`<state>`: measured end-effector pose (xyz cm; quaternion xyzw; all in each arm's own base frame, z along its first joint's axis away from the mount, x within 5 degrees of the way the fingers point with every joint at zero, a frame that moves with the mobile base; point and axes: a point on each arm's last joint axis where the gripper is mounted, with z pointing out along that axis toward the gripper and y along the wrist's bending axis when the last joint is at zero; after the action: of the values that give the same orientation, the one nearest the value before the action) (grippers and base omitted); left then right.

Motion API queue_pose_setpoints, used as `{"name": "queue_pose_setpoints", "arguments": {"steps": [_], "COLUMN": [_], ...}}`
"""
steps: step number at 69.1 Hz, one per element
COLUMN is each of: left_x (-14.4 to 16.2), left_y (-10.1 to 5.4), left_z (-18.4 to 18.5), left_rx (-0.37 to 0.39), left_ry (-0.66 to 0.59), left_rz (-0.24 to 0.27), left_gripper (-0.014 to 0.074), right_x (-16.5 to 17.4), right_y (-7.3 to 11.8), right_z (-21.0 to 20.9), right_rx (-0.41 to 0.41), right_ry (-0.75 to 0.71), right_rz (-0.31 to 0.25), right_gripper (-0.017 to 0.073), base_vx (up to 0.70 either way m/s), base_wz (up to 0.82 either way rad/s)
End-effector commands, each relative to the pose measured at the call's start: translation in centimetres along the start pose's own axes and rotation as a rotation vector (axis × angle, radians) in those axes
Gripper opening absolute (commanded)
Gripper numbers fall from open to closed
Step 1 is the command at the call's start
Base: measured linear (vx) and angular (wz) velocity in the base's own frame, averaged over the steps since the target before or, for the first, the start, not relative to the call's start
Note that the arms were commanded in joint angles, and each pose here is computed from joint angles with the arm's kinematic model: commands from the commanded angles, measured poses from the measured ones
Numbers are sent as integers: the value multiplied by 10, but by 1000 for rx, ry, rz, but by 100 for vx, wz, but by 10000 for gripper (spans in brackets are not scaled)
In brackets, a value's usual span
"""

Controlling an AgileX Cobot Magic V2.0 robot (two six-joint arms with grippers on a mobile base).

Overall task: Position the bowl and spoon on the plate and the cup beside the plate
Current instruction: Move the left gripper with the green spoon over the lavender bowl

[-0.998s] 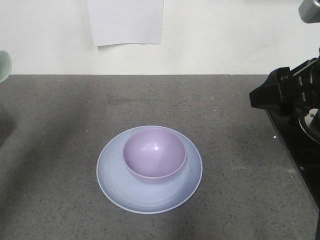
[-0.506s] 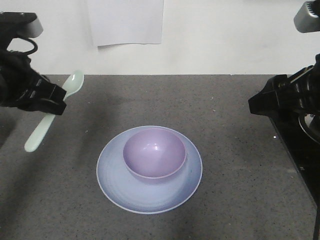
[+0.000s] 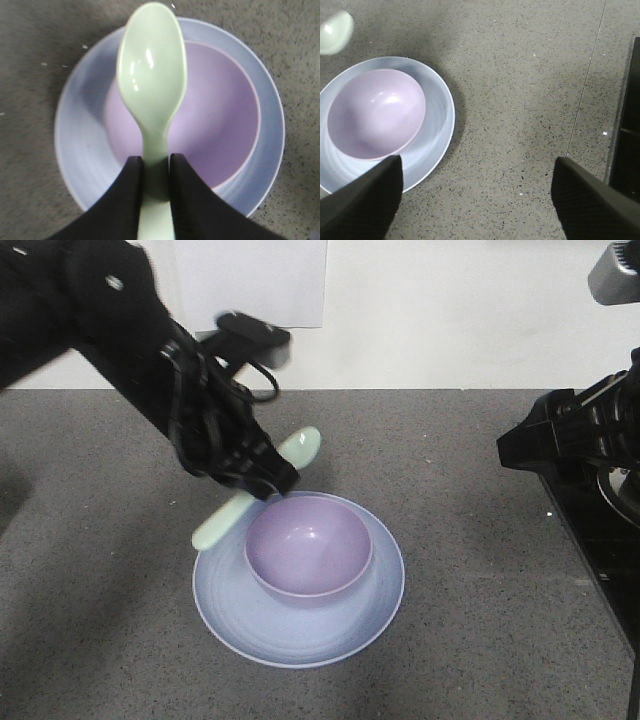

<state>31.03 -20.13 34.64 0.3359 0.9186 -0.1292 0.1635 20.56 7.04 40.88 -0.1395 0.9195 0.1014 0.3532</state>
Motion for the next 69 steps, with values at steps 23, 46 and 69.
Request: {"name": "queue_pose_setpoints", "arguments": {"steps": [23,46,69], "left_x": [-9,-9,-9], "left_y": [-13,-12,-12], "left_z": [16,16,16], "left_rx": [27,9,6], "left_ry": [19,22,22], "left_rz": [35,42,38], "left_gripper": [-8,-6,-4], "right_x": [-9,-9,-10], "right_y": [-1,-1,-1], "right_z": [-12,-12,-12], "right_rx": [9,9,9], "right_ry": [-100,-106,-113], "right_rz": [-3,-3,-3], "right_gripper": [590,590,590], "base_vx": [0,0,0], "base_wz": [0,0,0]}}
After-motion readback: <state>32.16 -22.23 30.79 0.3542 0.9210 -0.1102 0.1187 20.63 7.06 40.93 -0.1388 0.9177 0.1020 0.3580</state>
